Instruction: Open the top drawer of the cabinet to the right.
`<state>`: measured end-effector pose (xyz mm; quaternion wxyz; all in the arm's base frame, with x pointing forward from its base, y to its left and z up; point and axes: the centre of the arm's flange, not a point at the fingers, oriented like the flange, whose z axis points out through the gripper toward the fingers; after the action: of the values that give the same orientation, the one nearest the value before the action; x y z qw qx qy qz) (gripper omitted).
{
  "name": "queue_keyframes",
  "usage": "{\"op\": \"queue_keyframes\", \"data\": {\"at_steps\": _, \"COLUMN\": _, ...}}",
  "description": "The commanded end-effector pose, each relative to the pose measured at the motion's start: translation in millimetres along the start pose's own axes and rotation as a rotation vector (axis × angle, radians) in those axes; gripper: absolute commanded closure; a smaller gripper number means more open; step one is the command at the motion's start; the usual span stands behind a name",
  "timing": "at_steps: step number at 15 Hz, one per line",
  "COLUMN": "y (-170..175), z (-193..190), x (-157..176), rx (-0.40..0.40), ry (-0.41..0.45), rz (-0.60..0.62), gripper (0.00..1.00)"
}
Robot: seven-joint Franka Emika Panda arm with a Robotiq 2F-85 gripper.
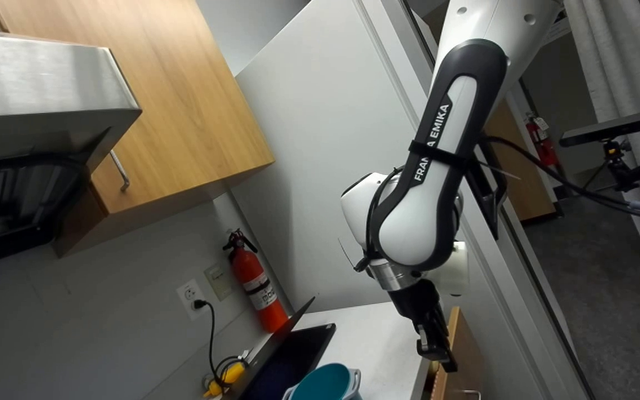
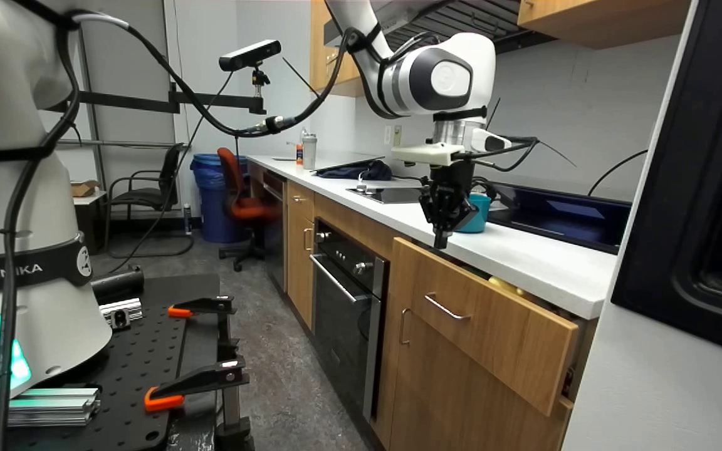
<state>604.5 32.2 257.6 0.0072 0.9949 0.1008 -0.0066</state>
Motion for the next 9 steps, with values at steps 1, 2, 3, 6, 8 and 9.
{"op": "queue_keyframes", "data": {"at_steps": 1, "y": 5, "z": 6, "x": -9, "rx": 0.000, "ry": 0.077, "rz": -0.019, "gripper": 1.00}}
{"op": "queue_keyframes", "data": {"at_steps": 2, "y": 6, "z": 8, "x": -9, "rx": -0.002, "ry": 0.092, "rz": -0.022, "gripper": 1.00}}
{"op": "queue_keyframes", "data": {"at_steps": 3, "y": 7, "z": 10, "x": -9, "rx": -0.003, "ry": 0.104, "rz": -0.025, "gripper": 1.00}}
{"op": "queue_keyframes", "data": {"at_steps": 6, "y": 9, "z": 14, "x": -9, "rx": -0.011, "ry": 0.135, "rz": -0.035, "gripper": 1.00}}
{"op": "queue_keyframes", "data": {"at_steps": 8, "y": 10, "z": 16, "x": -9, "rx": -0.015, "ry": 0.154, "rz": -0.040, "gripper": 1.00}}
{"op": "queue_keyframes", "data": {"at_steps": 9, "y": 11, "z": 17, "x": -8, "rx": -0.020, "ry": 0.163, "rz": -0.044, "gripper": 1.00}}
